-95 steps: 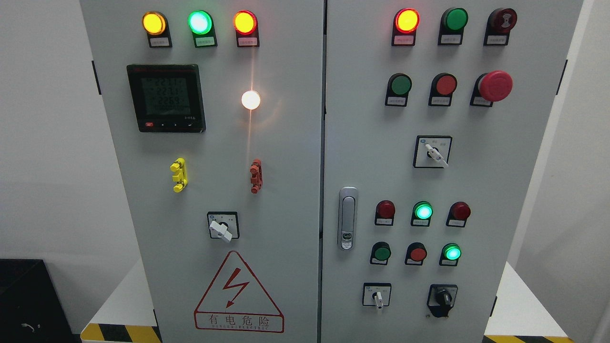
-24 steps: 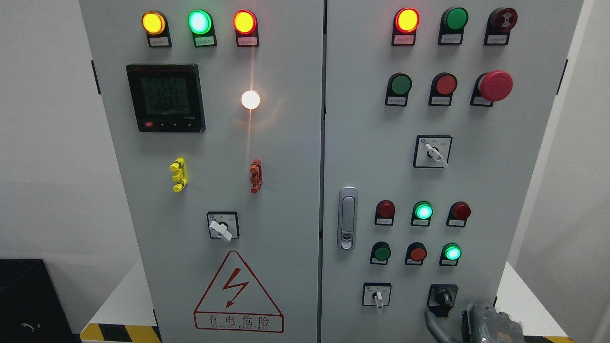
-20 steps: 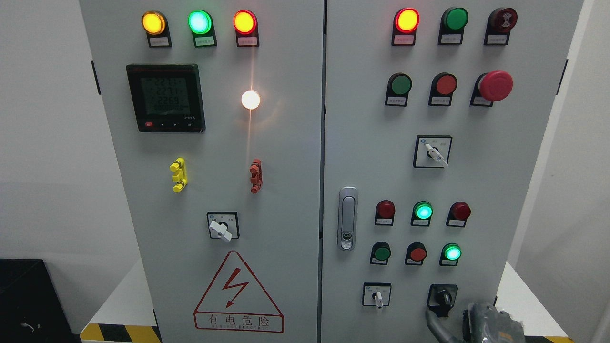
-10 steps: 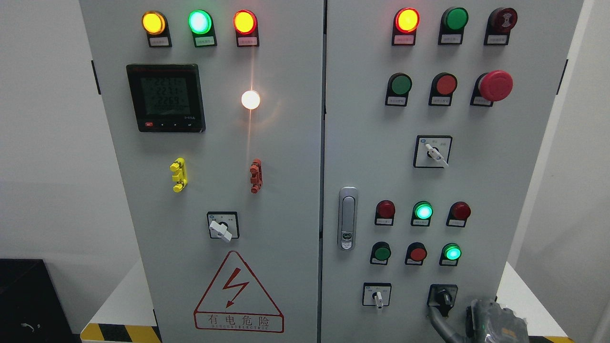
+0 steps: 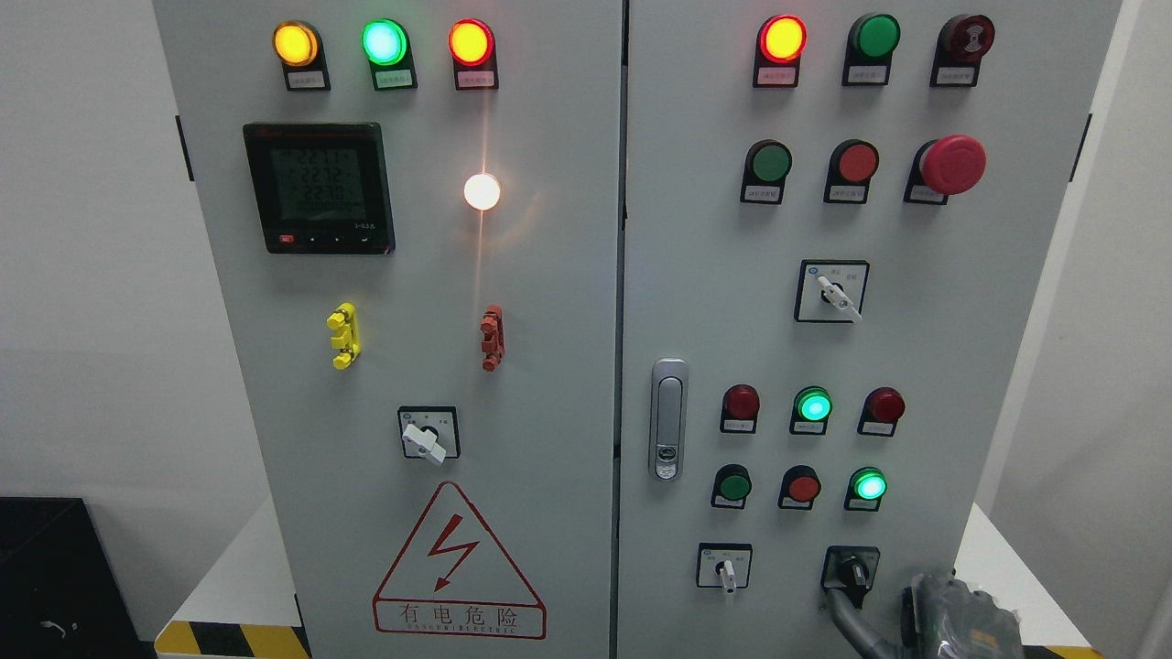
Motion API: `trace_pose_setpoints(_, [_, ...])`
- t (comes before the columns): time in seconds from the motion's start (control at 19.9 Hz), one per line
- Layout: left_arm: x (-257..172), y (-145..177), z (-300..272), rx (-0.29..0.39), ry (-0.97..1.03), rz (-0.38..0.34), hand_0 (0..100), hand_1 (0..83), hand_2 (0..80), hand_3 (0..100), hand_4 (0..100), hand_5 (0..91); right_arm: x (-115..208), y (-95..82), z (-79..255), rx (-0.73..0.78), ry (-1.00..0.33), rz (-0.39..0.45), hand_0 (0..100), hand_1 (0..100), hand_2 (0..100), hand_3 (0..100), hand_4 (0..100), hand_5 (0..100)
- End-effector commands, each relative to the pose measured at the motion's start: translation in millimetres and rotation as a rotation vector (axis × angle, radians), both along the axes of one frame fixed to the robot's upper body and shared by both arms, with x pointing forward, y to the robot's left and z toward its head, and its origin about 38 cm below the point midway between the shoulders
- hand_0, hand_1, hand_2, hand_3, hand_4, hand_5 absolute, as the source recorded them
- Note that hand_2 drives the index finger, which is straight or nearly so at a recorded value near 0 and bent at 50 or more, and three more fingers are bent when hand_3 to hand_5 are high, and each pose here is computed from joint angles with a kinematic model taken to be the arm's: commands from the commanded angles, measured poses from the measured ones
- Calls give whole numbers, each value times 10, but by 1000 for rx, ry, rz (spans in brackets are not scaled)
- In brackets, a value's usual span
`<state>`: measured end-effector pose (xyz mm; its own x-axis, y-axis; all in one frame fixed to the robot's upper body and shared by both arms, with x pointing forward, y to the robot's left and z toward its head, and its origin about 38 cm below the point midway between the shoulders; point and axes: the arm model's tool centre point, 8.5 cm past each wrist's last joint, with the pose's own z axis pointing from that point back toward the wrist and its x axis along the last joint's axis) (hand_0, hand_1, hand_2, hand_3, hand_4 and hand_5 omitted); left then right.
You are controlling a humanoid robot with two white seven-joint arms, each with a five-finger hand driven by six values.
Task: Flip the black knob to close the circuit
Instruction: 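Grip the black rotary knob with the right hand and twist it, then release the knob and lower the right hand away from the cabinet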
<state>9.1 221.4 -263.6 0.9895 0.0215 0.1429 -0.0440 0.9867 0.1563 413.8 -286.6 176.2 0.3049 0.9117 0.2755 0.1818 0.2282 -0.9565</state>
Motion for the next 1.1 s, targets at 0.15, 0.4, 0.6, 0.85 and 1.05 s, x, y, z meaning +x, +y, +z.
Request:
trace_pose_setpoints(0.15, [0,1,0,1,-1,-1,120,556,0,0,0,0,-33,-179,-2,-3,-2,-43,0,0,985,1000,1000,1000])
trace_pose_setpoints(0.4, [0,1,0,1,-1,-1,120,556,0,0,0,0,-37,-185,9,-2,-6,-44,0,0,984,1000,1000,1000])
trace_pose_setpoints(0.6, [0,-1,0,0,-1,-1,120,556,0,0,0,0,-39,-185,17,-1,-8,-44,0,0,982,1000,1000,1000])
trace_pose_setpoints(0.85, [0,0,0,0,-1,0,120,556,0,0,0,0,-41,-185,37,8,-19,-44,0,0,983,1000,1000,1000])
trace_pose_setpoints(1.05, [0,1,0,1,-1,-1,120,556,0,0,0,0,-39,-185,49,10,-24,-43,0,0,981,1000,1000,1000])
